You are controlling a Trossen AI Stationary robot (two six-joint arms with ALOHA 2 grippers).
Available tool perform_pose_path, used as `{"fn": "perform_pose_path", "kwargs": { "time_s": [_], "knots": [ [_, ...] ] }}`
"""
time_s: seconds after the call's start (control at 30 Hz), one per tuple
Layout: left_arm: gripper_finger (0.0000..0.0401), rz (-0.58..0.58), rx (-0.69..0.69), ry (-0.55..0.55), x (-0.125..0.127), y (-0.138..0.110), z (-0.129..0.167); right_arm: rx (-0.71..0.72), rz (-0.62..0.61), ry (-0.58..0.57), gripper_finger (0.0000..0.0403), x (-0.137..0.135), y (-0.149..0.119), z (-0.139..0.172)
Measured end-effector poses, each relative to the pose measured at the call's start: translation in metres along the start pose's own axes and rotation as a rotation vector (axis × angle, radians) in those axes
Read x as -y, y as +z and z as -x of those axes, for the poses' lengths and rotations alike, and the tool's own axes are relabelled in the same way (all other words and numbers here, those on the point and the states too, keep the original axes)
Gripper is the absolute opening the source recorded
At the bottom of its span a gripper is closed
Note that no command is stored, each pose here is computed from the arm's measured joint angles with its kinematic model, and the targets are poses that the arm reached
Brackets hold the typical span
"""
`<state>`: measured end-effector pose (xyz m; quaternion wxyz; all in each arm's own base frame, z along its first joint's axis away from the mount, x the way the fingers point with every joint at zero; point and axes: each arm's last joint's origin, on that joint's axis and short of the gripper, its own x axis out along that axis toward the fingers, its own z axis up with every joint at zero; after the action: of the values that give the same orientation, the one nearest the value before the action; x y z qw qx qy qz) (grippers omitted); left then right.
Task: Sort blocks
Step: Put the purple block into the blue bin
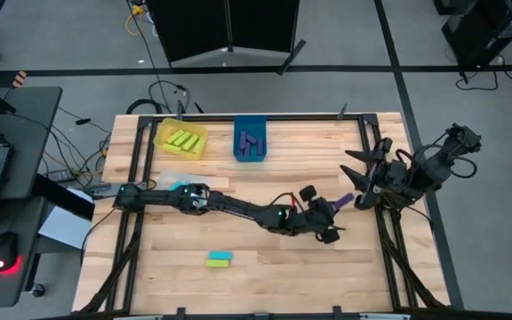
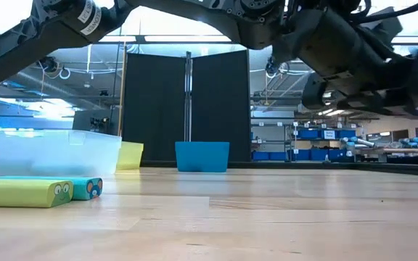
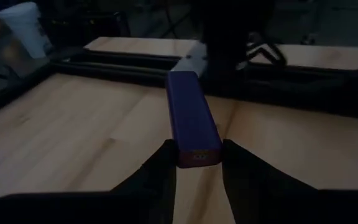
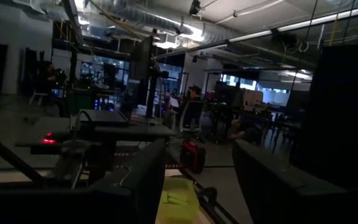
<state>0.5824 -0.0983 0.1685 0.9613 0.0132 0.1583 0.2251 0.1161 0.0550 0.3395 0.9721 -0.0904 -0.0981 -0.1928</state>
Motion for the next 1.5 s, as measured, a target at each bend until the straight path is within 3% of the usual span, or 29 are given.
{"fn": "perform_pose_path", "kwargs": {
  "time_s": [0.2, 0.67, 0.9, 1.5],
  "knots": [
    [0.0114, -0.006, -0.019, 0.075, -0.02, 0.01, -0.005, 0.014, 0.009, 0.011, 0.0199, 0.004, 0.004, 0.006],
    [0.0113, -0.035, -0.062, 0.379, -0.067, 0.039, -0.001, 0.02, 0.045, 0.019, 0.0199, 0.007, 0.007, 0.011],
    [0.0107, -0.051, -0.131, 0.544, -0.095, 0.043, 0.002, 0.03, 0.04, 0.036, 0.0199, 0.008, 0.009, 0.013],
    [0.0107, -0.192, -0.322, 0.801, -0.146, 0.046, 0.03, 0.058, 0.056, 0.094, 0.0199, 0.011, 0.013, 0.022]
  ]
}}
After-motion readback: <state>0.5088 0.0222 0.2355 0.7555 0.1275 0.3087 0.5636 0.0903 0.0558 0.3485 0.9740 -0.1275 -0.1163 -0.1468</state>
